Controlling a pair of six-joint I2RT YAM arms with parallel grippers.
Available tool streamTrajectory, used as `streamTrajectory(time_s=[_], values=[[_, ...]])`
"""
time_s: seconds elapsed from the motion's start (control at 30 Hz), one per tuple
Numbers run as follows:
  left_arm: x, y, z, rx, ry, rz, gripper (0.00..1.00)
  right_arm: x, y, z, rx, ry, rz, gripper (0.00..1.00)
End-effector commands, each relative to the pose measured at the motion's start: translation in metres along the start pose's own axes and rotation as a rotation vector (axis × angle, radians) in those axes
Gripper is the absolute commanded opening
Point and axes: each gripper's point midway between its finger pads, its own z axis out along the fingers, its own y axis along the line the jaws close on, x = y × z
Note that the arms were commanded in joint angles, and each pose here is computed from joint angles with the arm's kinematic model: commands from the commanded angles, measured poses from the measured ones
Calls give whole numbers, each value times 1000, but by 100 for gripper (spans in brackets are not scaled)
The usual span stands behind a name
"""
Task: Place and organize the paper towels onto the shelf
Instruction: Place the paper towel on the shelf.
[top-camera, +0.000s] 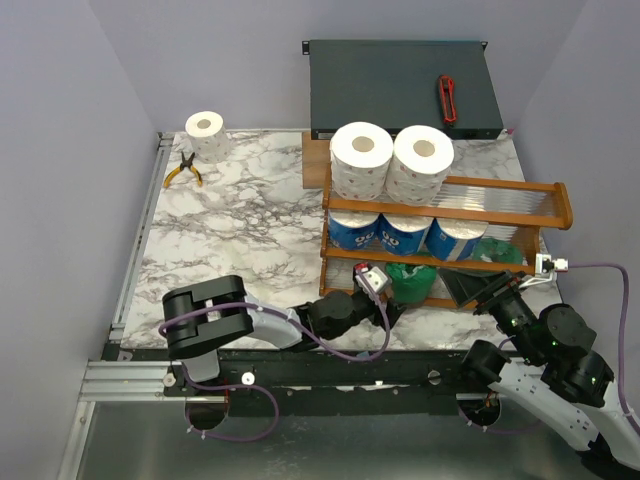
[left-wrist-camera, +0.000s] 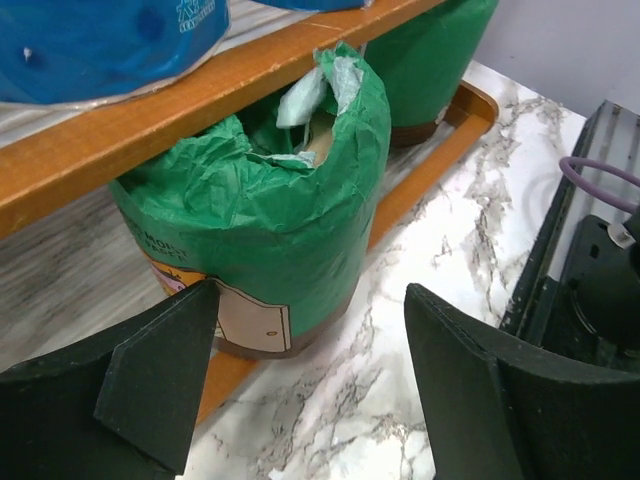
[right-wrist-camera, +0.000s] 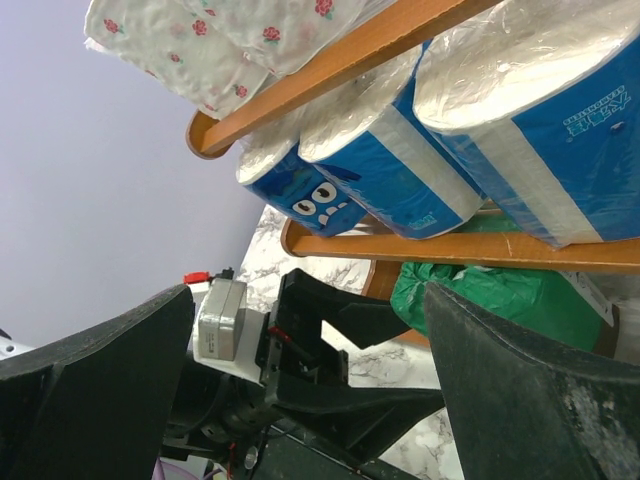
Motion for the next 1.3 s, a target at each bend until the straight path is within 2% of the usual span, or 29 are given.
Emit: streamTrajectory(time_s=[0.0, 0.4, 1.27], values=[[1, 7, 15, -46, 1, 10, 76, -4, 7, -3, -36, -10, 9, 100], [26, 15, 38, -63, 101, 13, 71, -3, 7, -2, -41, -8, 4, 100], [35, 1, 82, 7, 153, 28, 69, -1, 6, -1, -39, -7, 3, 100]])
